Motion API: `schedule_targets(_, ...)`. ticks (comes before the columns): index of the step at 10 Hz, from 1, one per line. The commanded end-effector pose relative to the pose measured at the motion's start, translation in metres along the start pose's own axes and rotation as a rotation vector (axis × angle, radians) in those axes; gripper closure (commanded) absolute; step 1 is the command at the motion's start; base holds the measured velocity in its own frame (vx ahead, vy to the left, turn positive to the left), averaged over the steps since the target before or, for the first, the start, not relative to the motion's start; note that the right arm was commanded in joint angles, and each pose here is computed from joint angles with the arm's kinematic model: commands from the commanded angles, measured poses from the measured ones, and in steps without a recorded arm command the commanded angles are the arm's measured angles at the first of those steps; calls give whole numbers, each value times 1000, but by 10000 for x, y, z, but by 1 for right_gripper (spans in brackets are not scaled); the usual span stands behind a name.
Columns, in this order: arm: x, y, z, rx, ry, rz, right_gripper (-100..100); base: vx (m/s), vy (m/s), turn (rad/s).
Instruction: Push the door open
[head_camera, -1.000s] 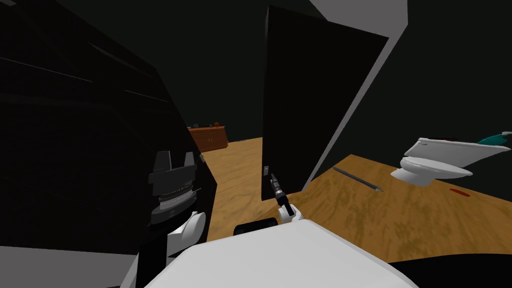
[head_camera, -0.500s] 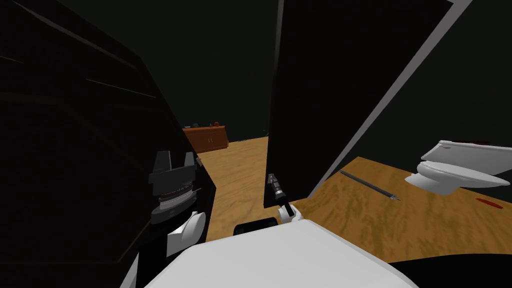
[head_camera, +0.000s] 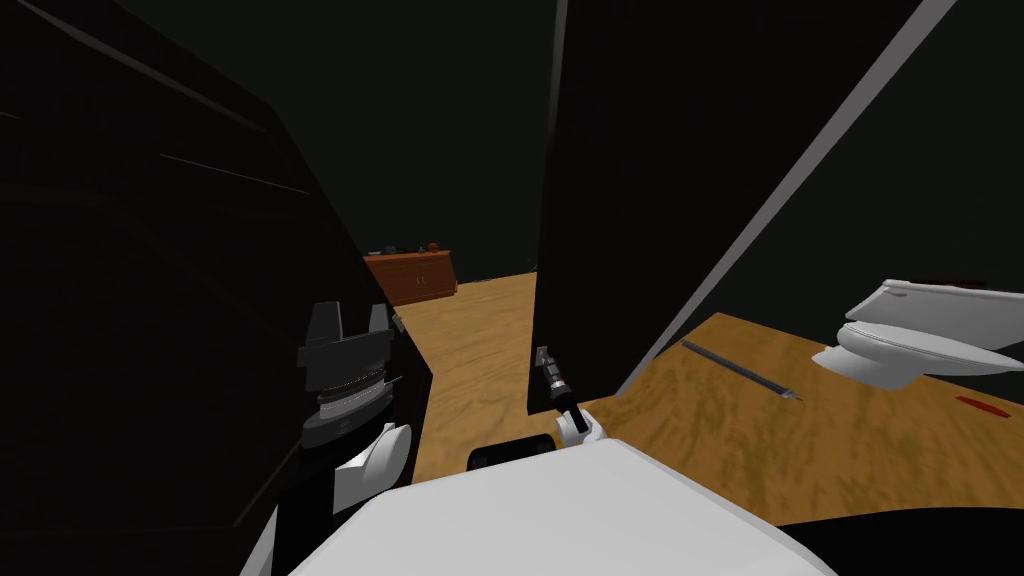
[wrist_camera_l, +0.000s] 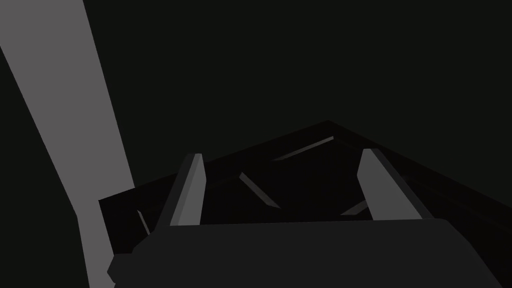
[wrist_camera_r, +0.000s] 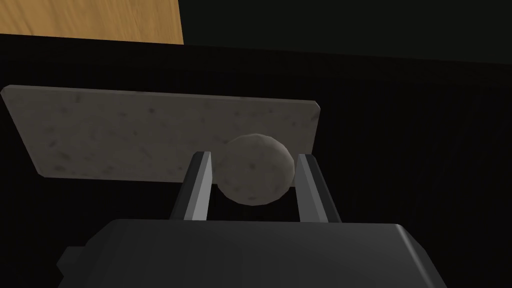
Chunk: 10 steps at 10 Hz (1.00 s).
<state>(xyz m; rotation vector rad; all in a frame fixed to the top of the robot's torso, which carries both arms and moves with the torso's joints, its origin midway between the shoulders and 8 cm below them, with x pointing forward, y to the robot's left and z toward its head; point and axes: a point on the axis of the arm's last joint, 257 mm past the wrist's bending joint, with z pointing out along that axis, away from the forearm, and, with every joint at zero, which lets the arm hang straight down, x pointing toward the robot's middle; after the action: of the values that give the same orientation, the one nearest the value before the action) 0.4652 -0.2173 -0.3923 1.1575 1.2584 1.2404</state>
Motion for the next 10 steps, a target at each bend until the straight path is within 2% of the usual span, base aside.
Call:
schedule_targets(1, -2, 7, 1, -2, -1, 1, 100, -8, 1, -3)
schedule_targets(2, -2, 7, 1, -2, -1, 1, 100, 0, 0, 0)
schedule_targets(4, -109, -14, -10, 4, -19, -6, 100, 131, 37, -29)
schedule_targets(10, -493, -7, -19, 5, -93, -20, 100, 189, 52, -39)
